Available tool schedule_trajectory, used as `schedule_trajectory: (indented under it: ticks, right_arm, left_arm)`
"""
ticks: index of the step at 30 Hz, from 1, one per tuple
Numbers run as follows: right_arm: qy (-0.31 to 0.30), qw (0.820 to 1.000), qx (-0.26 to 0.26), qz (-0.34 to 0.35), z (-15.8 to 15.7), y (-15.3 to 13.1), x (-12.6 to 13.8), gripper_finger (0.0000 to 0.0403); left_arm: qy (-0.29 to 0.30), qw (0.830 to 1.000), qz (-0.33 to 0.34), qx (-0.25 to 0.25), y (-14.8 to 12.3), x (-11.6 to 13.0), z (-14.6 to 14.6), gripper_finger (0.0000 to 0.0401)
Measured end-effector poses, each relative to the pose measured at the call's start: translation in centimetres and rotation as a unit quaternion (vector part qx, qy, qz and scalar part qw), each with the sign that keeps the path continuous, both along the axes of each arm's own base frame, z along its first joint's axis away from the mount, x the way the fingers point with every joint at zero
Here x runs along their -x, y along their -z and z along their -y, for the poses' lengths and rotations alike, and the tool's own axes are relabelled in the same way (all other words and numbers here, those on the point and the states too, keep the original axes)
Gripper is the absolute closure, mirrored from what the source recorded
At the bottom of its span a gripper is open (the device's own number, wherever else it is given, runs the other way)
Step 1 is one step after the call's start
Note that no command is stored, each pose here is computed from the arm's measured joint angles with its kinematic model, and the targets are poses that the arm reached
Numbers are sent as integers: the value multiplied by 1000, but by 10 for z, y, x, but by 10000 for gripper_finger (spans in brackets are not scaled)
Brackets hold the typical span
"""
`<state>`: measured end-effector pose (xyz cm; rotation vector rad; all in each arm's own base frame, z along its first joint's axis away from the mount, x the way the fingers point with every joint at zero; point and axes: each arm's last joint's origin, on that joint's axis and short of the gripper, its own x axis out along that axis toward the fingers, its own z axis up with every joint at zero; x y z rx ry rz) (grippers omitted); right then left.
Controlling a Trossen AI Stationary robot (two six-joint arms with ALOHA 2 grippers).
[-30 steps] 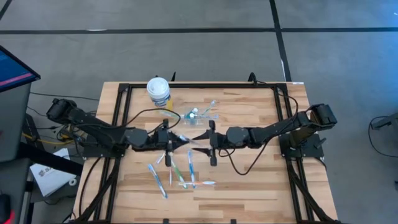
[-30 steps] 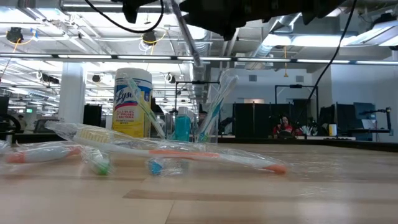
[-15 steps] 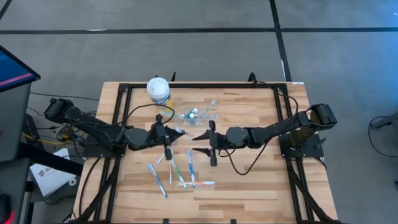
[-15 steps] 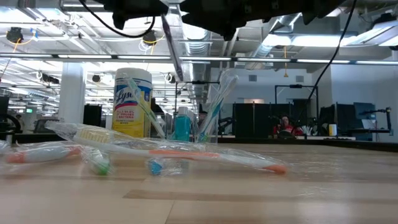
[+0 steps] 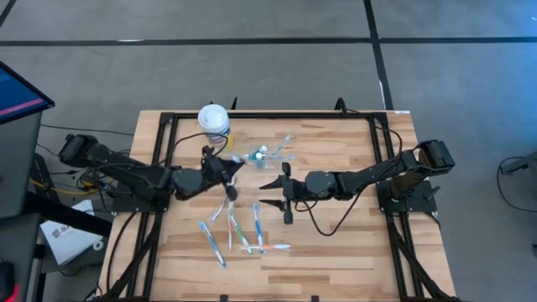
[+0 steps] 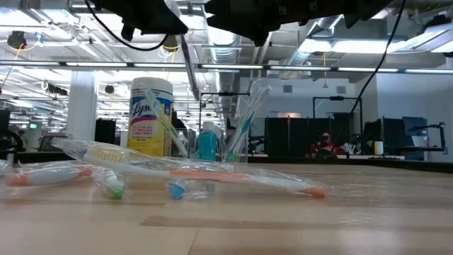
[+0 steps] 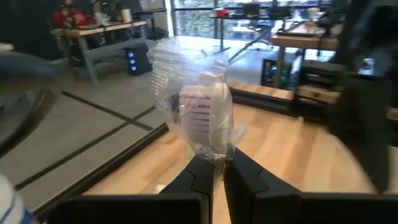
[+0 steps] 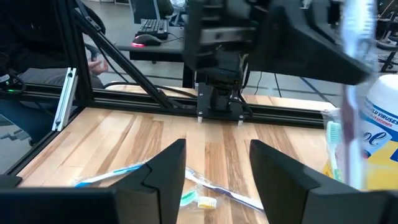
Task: Pick & Place toothbrushing station
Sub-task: Put the purple toothbrush into the transparent organizer
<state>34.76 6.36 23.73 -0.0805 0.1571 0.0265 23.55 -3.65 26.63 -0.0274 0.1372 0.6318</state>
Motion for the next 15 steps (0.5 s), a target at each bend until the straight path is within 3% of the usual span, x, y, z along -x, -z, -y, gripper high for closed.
schedule_trajectory:
  ticks: [15]
  right_arm:
    - [0,1000,0,1,0,0,0,238]
  left_arm:
    - [-68,997,-24,3,5,-2,-32,393]
